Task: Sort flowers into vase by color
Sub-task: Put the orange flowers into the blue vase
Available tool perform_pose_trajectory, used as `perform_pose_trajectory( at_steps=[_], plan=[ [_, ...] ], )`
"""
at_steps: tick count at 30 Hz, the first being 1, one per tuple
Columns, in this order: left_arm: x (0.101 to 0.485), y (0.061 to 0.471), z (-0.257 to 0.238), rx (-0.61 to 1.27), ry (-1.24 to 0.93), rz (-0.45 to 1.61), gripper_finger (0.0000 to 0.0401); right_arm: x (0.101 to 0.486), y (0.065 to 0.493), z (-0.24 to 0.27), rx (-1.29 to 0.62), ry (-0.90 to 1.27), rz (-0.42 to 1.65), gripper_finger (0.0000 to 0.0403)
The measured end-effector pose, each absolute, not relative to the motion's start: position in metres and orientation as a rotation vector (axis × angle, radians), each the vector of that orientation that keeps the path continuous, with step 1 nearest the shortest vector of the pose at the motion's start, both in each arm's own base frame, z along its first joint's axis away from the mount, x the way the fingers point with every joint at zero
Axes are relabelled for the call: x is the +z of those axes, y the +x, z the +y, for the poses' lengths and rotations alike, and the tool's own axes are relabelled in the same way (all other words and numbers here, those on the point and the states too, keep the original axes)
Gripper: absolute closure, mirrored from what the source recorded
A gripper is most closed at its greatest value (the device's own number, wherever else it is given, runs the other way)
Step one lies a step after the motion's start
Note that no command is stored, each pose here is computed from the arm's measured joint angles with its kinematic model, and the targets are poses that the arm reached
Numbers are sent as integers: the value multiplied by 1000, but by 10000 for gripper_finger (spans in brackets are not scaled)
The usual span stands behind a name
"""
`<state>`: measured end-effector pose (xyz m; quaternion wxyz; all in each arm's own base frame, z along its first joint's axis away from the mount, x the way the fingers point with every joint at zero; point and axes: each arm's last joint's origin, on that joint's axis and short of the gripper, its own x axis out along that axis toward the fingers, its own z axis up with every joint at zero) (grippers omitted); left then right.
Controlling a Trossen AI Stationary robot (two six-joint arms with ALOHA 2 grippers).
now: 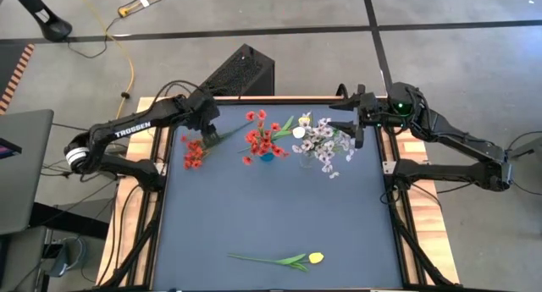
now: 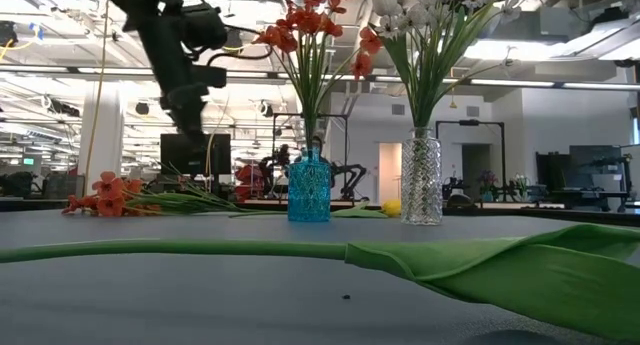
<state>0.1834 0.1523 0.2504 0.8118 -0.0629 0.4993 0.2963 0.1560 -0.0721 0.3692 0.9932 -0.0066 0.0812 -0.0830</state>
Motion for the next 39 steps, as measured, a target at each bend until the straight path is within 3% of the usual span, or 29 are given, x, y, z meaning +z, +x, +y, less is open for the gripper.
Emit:
perform_pose_trajectory(
  at_steps=[4, 8, 20, 27, 31, 36, 39],
  plan=[
    [248, 188, 167, 638, -147, 929, 228, 369, 157, -73, -166, -13, 164, 111],
    [233, 190, 184, 629, -231, 927, 228, 367, 162, -75, -167, 8, 173, 111],
    [145, 214, 210, 491, -355, 1183, 228, 355, 179, -84, -166, 42, 229, 111],
    [131, 216, 212, 451, -362, 1236, 231, 359, 177, -83, -165, 27, 204, 111],
    [141, 216, 211, 433, -365, 1252, 274, 364, 172, -80, -163, 23, 191, 111],
    [155, 215, 204, 407, -365, 1281, 384, 388, 156, -72, -166, -5, 99, 111],
    [175, 216, 200, 420, -323, 1224, 394, 401, 145, -66, -168, -26, 47, 111]
  ],
)
